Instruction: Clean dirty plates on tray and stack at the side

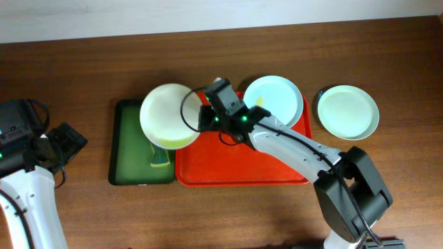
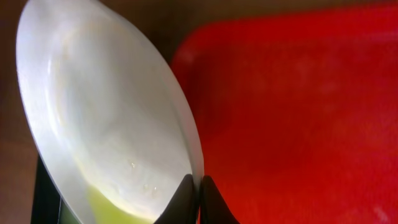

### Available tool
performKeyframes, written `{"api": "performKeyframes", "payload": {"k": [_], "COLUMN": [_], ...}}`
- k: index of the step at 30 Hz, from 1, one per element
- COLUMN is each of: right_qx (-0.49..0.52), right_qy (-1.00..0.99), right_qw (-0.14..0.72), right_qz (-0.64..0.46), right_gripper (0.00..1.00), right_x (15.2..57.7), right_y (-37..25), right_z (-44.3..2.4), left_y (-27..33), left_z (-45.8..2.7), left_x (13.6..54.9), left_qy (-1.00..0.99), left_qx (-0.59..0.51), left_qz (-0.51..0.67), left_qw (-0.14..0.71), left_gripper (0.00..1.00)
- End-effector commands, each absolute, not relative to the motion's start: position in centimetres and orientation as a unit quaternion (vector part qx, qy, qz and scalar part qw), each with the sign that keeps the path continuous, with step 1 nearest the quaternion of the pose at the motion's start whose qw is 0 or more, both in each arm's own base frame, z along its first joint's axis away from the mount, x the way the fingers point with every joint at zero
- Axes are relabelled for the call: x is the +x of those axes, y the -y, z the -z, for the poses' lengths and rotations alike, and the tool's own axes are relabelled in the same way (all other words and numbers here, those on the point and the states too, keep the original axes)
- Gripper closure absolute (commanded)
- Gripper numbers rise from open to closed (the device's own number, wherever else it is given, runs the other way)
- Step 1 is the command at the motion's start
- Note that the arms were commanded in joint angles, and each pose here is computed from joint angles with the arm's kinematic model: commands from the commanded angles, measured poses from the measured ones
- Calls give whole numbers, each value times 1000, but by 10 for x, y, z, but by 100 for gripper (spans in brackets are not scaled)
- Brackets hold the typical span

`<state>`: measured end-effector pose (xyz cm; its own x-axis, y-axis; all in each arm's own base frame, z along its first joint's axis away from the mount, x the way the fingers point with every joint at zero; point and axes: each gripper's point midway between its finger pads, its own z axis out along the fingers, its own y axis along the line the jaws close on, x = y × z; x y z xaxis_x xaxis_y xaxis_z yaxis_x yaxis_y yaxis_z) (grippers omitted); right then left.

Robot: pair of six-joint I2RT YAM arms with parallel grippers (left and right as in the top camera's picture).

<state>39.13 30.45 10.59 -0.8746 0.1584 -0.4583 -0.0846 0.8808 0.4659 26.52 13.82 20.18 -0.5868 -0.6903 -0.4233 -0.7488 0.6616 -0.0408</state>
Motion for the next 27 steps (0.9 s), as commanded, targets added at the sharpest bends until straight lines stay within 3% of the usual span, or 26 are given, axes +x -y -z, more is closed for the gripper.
{"api": "performKeyframes", "payload": {"k": [1,8,17,21,23,27], "right_qx": [-28,-245,-352,-331,-253,-144], "right_qy": [-913,-802,-653,-650,-693,-803], "right_qw": [356,544,629,646,657,578], "right_qz": [-199,27,233,226,157,-7], "right_gripper": [96,96,96,96,96,96], "right_x": [421,410,370,370,376,391], "right_y": [-316,-357,-391,-391,-384,-371], "right_z": [-178,-252,-329,-339,-332,-268], "left_y": [-138,-138,-138,-138,-138,-138], "left_z": [-206,-206,-206,-206,-206,-206], "left_x": [265,265,265,265,265,265], "left_qy": [-883,-883,-883,-883,-883,-883], "left_qx": [-412,-412,-412,-412,-412,-412], "left_qz": [-66,-66,-66,-66,-66,-66], "left_qw": [213,214,213,214,214,214], "left_gripper": [1,1,1,1,1,1]}}
